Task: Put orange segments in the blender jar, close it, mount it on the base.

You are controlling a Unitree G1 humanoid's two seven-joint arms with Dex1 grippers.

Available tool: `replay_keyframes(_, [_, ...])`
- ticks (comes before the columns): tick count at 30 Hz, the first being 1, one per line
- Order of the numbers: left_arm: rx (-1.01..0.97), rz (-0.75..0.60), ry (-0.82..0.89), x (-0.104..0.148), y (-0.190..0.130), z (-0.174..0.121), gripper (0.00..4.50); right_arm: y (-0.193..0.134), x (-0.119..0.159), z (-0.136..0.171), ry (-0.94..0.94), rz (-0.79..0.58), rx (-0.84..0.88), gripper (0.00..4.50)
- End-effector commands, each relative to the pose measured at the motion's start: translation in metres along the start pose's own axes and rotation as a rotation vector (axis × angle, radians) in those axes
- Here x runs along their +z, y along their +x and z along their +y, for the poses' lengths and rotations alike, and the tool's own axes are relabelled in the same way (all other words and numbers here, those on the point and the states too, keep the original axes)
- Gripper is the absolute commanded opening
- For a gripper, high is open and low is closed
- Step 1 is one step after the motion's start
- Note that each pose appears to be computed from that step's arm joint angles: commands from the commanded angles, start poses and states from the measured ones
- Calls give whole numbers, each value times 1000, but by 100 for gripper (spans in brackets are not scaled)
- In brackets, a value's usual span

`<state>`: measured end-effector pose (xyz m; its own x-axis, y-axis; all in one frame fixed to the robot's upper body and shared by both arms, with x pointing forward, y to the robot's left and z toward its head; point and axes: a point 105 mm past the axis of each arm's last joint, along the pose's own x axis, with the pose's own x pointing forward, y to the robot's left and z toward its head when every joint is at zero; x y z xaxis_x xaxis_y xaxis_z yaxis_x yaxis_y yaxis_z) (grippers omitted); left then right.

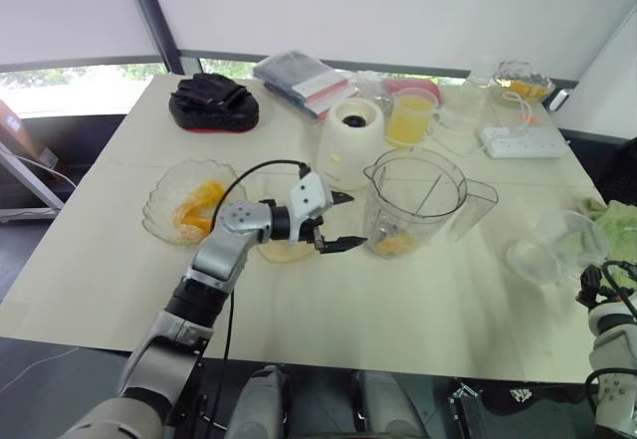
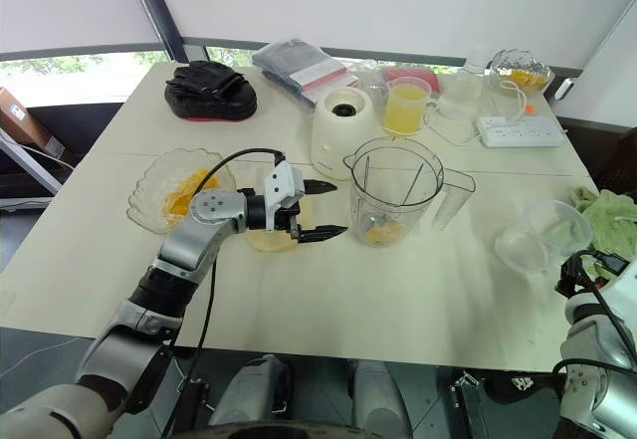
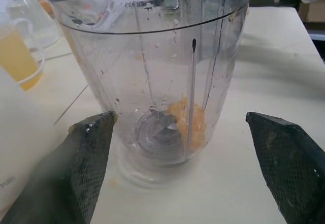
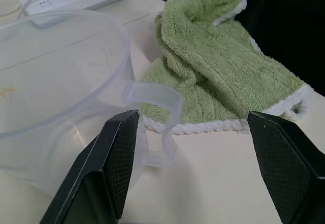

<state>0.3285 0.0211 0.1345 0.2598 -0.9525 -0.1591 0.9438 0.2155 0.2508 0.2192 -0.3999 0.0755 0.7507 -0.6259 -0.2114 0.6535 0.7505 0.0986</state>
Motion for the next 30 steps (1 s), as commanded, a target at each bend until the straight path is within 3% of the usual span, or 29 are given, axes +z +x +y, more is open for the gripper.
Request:
replay_keyframes(1, [4,-36,29,13,0,0,429,4,14,-5,-19,-52,-16,352])
replay_keyframes(17, [11,-24,49,14,-1,3,429,29,22,-3,-16,-74,-23,352])
replay_keyframes(20, [14,-22,53,14,-2,3,432,33,22,-1,-14,-75,-14,266])
replay_keyframes(25, [20,-18,61,15,-3,4,432,35,19,2,-14,-68,-2,8])
replay_keyframes(30, [22,-14,65,15,-4,4,432,34,14,6,-9,-63,15,3])
